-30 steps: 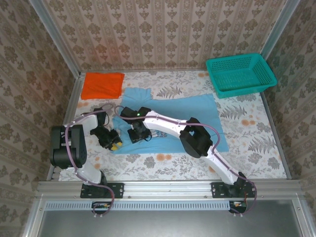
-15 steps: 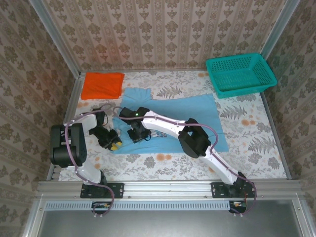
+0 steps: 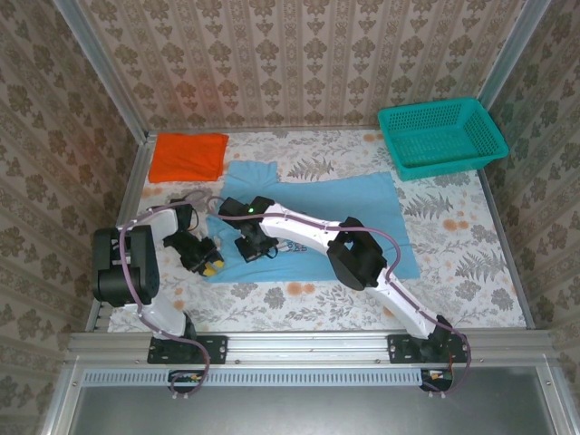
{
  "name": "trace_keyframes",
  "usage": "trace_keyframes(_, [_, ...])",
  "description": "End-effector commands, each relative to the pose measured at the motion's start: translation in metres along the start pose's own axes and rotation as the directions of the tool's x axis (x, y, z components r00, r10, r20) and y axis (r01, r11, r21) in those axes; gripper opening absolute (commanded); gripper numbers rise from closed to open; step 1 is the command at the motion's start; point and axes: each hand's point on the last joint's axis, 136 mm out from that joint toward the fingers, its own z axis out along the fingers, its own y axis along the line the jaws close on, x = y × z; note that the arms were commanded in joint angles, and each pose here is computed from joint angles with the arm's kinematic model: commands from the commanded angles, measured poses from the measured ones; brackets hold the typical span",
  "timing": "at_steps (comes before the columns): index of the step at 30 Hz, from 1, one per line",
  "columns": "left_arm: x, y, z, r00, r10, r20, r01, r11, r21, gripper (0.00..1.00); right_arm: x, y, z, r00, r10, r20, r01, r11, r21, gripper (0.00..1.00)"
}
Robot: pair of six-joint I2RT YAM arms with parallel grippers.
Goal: Fold and stack the t-shirts
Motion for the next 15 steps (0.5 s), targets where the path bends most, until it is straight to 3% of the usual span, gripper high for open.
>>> trace_keyframes(1, [-0.017,0.015,0.007,0.999,0.018,0.051,-0.014,0.997,-0.070,0.24,0.004,-0.017,0.008,0.999,0.034,-0.028,-0.033,0.999,0.020,0.04])
trace_keyframes(7, [-0.018,0.021,0.008,0.998,0.024,0.056,-0.018,0.995,-0.101,0.24,-0.015,-0.019,-0.013,0.994,0.110,0.004,-0.109,0.988,-0.114,0.04])
trace_keyframes(15, [-0.019,0.029,0.006,0.997,0.035,0.062,-0.025,0.989,-0.148,0.23,-0.023,-0.035,-0.013,0.982,0.185,-0.028,-0.187,0.958,-0.219,0.06])
